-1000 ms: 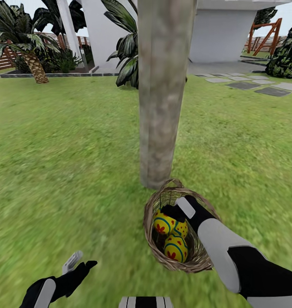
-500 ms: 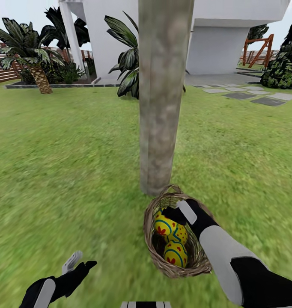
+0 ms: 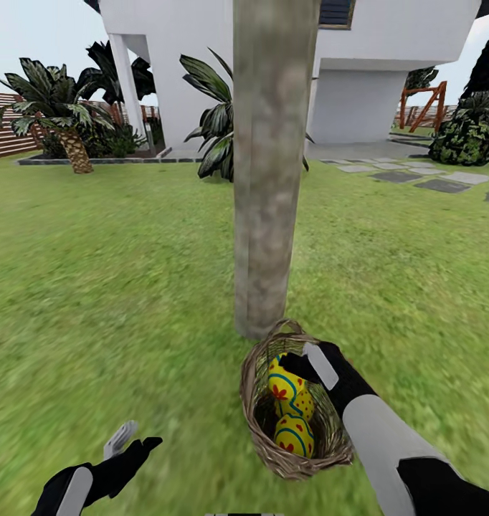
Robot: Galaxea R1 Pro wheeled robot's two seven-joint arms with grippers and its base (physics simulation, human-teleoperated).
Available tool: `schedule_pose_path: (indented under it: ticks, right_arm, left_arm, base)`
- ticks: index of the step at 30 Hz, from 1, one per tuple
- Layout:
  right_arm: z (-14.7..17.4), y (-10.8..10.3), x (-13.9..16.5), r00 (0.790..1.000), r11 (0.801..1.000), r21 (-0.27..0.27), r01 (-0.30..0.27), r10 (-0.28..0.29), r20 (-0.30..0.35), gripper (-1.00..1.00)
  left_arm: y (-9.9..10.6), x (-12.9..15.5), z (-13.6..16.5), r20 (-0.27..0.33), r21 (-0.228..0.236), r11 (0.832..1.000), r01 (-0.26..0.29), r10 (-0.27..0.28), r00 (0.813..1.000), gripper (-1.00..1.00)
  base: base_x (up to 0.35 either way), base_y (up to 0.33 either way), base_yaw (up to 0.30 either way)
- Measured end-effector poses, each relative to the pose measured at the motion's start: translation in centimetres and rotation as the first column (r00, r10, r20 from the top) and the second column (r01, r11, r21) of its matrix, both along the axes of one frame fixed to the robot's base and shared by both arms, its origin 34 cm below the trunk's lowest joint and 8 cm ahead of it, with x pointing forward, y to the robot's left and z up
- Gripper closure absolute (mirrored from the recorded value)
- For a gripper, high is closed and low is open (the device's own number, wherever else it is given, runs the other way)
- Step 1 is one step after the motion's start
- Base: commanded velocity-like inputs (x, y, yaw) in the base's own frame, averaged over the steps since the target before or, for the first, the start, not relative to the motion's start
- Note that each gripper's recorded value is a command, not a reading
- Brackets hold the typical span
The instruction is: Take the three Easter eggs out of the wicker basket on the lawn in the garden, then place them on the lawn next to a single tree (choose any tree) so that all three eggs are next to the same tree and none are left in the basket.
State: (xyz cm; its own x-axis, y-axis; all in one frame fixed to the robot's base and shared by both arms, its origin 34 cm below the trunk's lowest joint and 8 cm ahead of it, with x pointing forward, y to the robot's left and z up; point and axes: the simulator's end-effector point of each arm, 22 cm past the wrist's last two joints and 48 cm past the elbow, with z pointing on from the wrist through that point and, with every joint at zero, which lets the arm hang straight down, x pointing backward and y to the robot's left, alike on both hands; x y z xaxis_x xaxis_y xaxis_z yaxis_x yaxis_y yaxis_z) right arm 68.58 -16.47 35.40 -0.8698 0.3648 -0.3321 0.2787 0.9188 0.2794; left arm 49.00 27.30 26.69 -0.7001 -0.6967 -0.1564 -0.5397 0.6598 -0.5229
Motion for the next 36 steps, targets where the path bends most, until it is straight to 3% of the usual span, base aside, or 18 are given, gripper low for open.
schedule_pose_path:
  ticks: [3,8,12,16,26,28,30,31,33,36]
  right_arm:
    - [1.5,0.3,-1.0,0.999,0.999,0.013,-0.033,0.033,0.024,1.0]
    - [3.2,-0.6,-3.0,0.995,0.997,-0.036,-0.072,0.074,0.065,1.0]
    - [6.1,-0.9,-2.9,0.989,0.995,-0.042,-0.087,0.091,0.118,1.0]
    - [11.3,-3.7,-2.6,0.968,0.994,-0.079,-0.077,0.094,0.234,1.0]
    - [20.6,-4.4,-2.6,0.909,0.991,-0.101,-0.091,0.124,0.398,1.0]
    - [23.1,-5.1,-2.3,0.884,0.99,-0.114,-0.085,0.128,0.45,1.0]
    - [25.0,-4.3,-2.5,0.853,0.988,-0.088,-0.126,0.154,0.499,1.0]
    - [25.7,-2.9,-2.9,0.826,0.982,-0.046,-0.185,0.181,0.534,1.0]
    - [27.4,-1.7,-2.8,0.777,0.974,-0.01,-0.226,0.187,0.601,1.0]
    - [27.8,-1.2,-2.7,0.729,0.971,-0.06,-0.233,0.215,0.649,1.0]
  left_arm:
    - [0.0,0.3,0.5,0.012,0.001,1.0,0.0,0.0,1.0,-1.0]
    - [0.1,0.8,1.4,0.033,0.002,1.0,0.0,0.0,0.999,-1.0]
    - [0.4,1.1,2.1,0.049,0.012,1.0,-0.004,0.003,0.999,-1.0]
    - [0.3,1.5,2.8,0.066,0.017,1.0,-0.004,0.003,0.998,-1.0]
    - [0.0,2.3,4.5,0.105,0.018,1.0,-0.003,0.001,0.995,-1.0]
    - [0.0,2.4,4.9,0.112,0.019,1.0,-0.004,0.002,0.994,-1.0]
    - [0.2,2.7,5.3,0.128,0.024,1.0,-0.01,0.007,0.992,-1.0]
    - [0.4,3.0,5.6,0.143,0.03,0.999,-0.019,0.014,0.99,-1.0]
    - [0.7,3.3,6.0,0.154,0.032,0.999,-0.026,0.021,0.988,-1.0]
    - [0.7,3.3,6.4,0.156,0.033,0.999,-0.032,0.027,0.987,-1.0]
  base:
    - [0.0,0.0,0.0]
    - [0.0,0.0,0.0]
    - [0.0,0.0,0.0]
    - [0.0,0.0,0.0]
    - [0.0,0.0,0.0]
    - [0.0,0.0,0.0]
    - [0.0,0.0,0.0]
    - [0.0,0.0,0.0]
    - [0.0,0.0,0.0]
    - [0.0,0.0,0.0]
